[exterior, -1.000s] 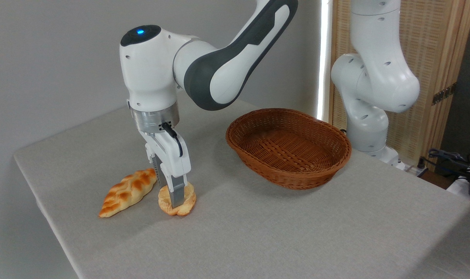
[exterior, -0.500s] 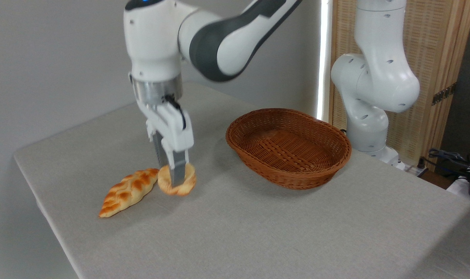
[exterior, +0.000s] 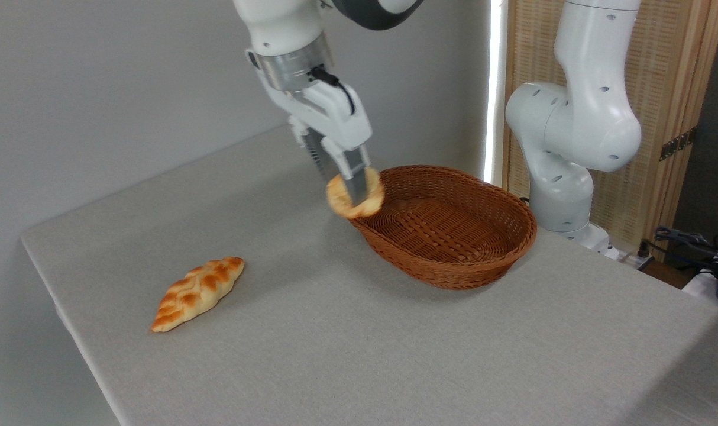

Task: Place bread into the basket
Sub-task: 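Carry the held bun over the wicker basket, then open the gripper to drop the bun into the basket, then rise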

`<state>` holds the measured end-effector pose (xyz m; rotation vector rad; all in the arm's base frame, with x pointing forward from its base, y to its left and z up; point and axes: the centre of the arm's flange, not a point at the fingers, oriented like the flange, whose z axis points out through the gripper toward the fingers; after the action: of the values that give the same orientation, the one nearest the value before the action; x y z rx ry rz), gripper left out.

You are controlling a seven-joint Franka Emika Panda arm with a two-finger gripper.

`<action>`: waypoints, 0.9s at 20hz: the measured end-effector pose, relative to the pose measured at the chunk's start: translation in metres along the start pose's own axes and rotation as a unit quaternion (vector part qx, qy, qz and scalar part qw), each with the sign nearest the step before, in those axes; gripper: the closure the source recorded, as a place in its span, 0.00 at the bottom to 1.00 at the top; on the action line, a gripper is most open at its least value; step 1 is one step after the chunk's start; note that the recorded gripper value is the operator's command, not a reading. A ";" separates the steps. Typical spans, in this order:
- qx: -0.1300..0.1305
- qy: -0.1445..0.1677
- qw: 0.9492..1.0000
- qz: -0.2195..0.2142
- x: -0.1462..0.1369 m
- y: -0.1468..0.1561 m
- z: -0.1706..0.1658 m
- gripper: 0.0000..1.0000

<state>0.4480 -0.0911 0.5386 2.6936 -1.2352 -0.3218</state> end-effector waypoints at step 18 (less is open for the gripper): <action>-0.037 -0.068 0.996 0.033 -0.003 0.041 0.068 0.00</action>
<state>0.3984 -0.1194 0.4830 2.5995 -1.3178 -0.5385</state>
